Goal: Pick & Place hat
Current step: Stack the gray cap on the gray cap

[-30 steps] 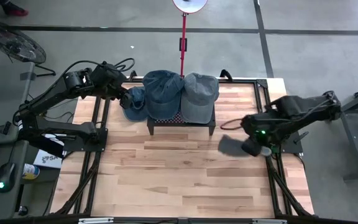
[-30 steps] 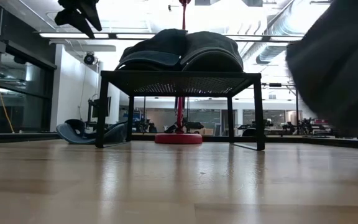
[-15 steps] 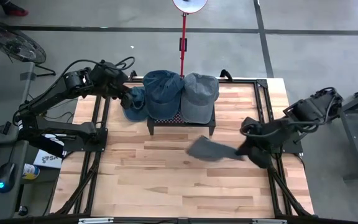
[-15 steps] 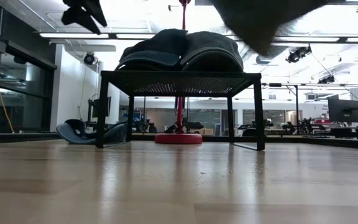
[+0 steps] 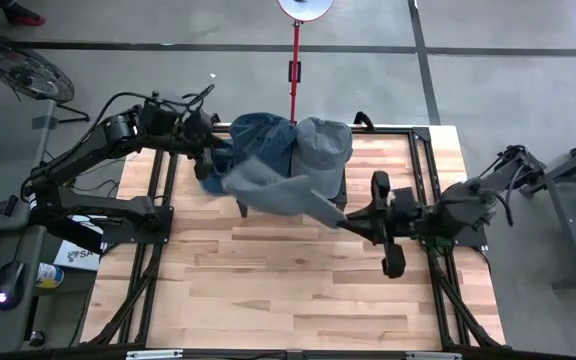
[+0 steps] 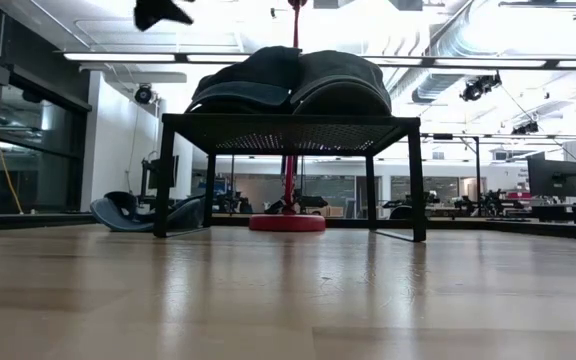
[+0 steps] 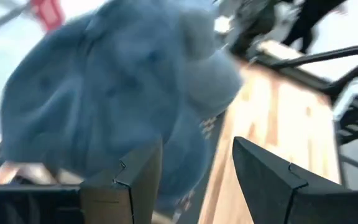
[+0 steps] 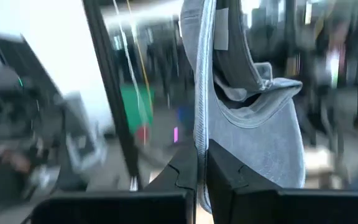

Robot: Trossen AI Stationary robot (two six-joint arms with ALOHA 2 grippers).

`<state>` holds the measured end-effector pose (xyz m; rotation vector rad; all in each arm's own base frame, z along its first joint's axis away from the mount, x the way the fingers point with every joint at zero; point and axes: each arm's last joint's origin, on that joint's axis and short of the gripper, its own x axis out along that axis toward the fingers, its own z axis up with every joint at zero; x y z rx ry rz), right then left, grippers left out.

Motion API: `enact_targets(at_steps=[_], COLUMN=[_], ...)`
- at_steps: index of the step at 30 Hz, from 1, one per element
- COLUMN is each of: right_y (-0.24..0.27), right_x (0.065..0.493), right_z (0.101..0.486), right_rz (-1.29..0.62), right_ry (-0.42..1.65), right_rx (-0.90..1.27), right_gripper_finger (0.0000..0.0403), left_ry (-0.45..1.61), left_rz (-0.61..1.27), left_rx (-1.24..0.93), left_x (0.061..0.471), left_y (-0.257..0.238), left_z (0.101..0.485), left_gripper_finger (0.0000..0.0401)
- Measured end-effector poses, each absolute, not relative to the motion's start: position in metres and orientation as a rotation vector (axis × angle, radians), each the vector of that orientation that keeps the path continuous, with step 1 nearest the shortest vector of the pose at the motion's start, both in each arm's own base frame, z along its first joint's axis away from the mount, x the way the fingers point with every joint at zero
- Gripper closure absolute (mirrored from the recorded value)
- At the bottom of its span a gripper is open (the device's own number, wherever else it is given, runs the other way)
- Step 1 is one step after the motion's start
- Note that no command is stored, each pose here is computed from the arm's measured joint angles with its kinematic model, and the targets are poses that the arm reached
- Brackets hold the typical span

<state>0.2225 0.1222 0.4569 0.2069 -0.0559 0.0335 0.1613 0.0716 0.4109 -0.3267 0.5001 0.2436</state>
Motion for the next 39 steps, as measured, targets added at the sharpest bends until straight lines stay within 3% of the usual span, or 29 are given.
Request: enact_targets(at_steps=[5, 11, 17, 26, 39], right_y=[0.121, 0.112, 0.099, 0.079, 0.055], right_x=[0.226, 0.229, 0.235, 0.238, 0.246], right_z=[0.464, 0.462, 0.463, 0.467, 0.465], right_rz=[0.071, 0.193, 0.277, 0.439, 0.554], right_ry=[-0.368, -0.564, -0.607, -0.678, -0.631], right_rx=[0.096, 0.026, -0.016, -0.043, -0.003], right_gripper_finger=[0.0398, 0.0398, 0.0398, 0.0398, 0.0398], left_ry=[0.305, -0.017, -0.201, -0.297, -0.456], left_rz=[0.118, -0.028, -0.254, -0.449, -0.587], left_rx=[-0.269, -0.234, -0.196, -0.161, -0.230], left_x=[0.169, 0.179, 0.205, 0.253, 0.291], left_y=[0.072, 0.073, 0.064, 0.044, 0.026], left_z=[0.429, 0.462, 0.477, 0.471, 0.464], left_gripper_finger=[0.0206, 0.0206, 0.0206, 0.0206, 0.0206])
